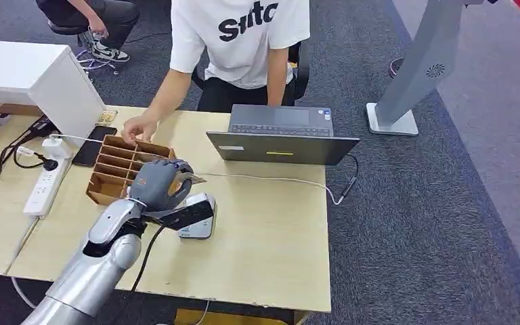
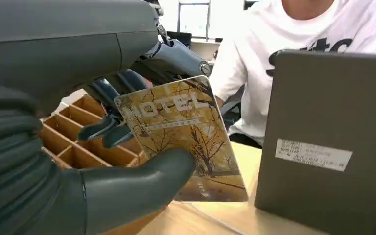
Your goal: Pass the card to the sensor for recognition and then transmit it.
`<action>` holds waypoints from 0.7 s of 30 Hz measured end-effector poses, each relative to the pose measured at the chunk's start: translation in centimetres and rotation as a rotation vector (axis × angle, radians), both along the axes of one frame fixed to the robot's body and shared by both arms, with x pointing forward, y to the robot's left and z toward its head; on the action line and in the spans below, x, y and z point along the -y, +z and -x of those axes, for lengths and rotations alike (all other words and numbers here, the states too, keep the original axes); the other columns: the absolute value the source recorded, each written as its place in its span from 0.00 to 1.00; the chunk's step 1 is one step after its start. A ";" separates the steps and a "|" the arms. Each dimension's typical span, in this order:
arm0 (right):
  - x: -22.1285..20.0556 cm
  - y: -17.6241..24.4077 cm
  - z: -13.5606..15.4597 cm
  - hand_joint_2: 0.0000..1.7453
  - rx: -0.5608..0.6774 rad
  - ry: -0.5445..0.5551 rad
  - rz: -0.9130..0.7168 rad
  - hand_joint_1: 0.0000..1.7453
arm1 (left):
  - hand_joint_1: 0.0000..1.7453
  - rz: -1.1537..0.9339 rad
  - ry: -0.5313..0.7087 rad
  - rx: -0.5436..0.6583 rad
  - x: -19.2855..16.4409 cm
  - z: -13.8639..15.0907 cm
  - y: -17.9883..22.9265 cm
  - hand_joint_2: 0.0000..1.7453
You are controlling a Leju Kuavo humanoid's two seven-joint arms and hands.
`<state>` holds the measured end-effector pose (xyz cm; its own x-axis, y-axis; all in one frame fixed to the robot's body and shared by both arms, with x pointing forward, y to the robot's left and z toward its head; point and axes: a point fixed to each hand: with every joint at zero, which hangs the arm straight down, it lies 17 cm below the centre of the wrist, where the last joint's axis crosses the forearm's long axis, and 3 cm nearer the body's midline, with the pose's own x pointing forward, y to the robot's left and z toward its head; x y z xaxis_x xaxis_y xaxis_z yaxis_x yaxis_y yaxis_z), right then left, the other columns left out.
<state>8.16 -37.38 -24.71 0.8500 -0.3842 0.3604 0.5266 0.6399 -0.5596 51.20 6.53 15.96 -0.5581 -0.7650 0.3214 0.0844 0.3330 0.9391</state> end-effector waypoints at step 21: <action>-0.3 0.0 -0.2 1.00 -0.005 0.030 -0.002 0.00 | 1.00 -0.045 0.047 -0.054 -0.6 -0.3 -3.9 1.00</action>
<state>8.41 -37.06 -24.72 0.8630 -0.3595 0.3550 0.5042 0.6567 -0.5608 51.46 7.18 12.03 -0.5041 -0.8042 0.3149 0.1208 0.2953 0.9477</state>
